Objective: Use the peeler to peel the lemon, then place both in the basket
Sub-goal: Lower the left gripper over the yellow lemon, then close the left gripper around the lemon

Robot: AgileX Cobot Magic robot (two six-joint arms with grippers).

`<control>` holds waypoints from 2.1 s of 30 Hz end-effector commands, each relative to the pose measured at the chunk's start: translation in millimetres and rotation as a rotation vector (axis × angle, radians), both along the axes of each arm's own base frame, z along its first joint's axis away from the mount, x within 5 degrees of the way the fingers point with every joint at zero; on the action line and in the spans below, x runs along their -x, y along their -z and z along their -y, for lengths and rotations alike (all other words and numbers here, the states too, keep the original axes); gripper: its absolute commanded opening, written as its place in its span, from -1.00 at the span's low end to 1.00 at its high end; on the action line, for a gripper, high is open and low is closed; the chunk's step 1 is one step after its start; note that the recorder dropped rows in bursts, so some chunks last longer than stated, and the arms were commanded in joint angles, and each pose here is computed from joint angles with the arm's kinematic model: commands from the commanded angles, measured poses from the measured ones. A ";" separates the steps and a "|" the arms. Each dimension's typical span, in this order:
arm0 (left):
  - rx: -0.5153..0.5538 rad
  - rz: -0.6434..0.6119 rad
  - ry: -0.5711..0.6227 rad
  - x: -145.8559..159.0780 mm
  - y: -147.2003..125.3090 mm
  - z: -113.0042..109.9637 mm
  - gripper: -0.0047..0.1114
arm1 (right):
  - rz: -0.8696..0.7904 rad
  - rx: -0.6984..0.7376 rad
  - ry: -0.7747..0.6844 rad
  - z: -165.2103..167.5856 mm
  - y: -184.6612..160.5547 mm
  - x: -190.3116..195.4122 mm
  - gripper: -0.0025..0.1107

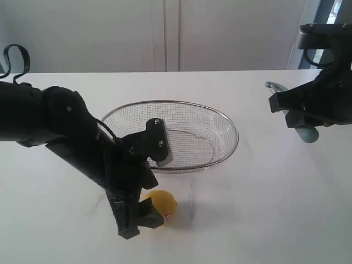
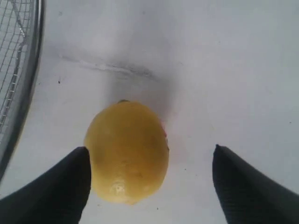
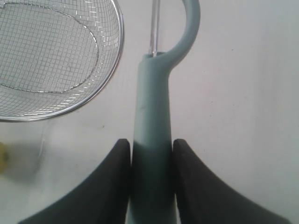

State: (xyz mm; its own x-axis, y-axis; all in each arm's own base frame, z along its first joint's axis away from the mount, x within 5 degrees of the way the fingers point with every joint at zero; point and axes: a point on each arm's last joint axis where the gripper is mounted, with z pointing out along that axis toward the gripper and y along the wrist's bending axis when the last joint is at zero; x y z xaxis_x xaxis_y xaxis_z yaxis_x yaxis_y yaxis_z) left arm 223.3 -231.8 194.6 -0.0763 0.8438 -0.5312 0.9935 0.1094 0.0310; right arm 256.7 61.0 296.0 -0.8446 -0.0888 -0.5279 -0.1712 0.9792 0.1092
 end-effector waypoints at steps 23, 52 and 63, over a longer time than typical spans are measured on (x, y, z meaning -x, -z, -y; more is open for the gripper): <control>-0.047 0.022 0.001 -13.7 40.8 8.9 -0.28 | 0.011 -0.003 0.010 2.4 -1.7 0.6 -0.96; 0.147 0.027 -0.151 8.4 -45.3 -4.7 -0.92 | -0.033 -0.023 0.000 0.4 -0.1 4.2 -0.96; 0.228 0.080 -0.137 24.9 -83.2 -16.6 -0.92 | -0.040 -0.022 -0.001 0.4 0.3 4.8 -0.96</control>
State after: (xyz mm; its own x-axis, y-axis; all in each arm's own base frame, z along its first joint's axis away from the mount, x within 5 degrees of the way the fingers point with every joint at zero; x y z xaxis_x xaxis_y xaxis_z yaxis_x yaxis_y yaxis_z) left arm 205.4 -217.3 269.5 -0.1259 0.7049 -0.6981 0.9626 0.2570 0.0859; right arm 252.9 63.0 294.3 -0.8699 -0.0749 -0.4875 -0.1640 0.9761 0.1426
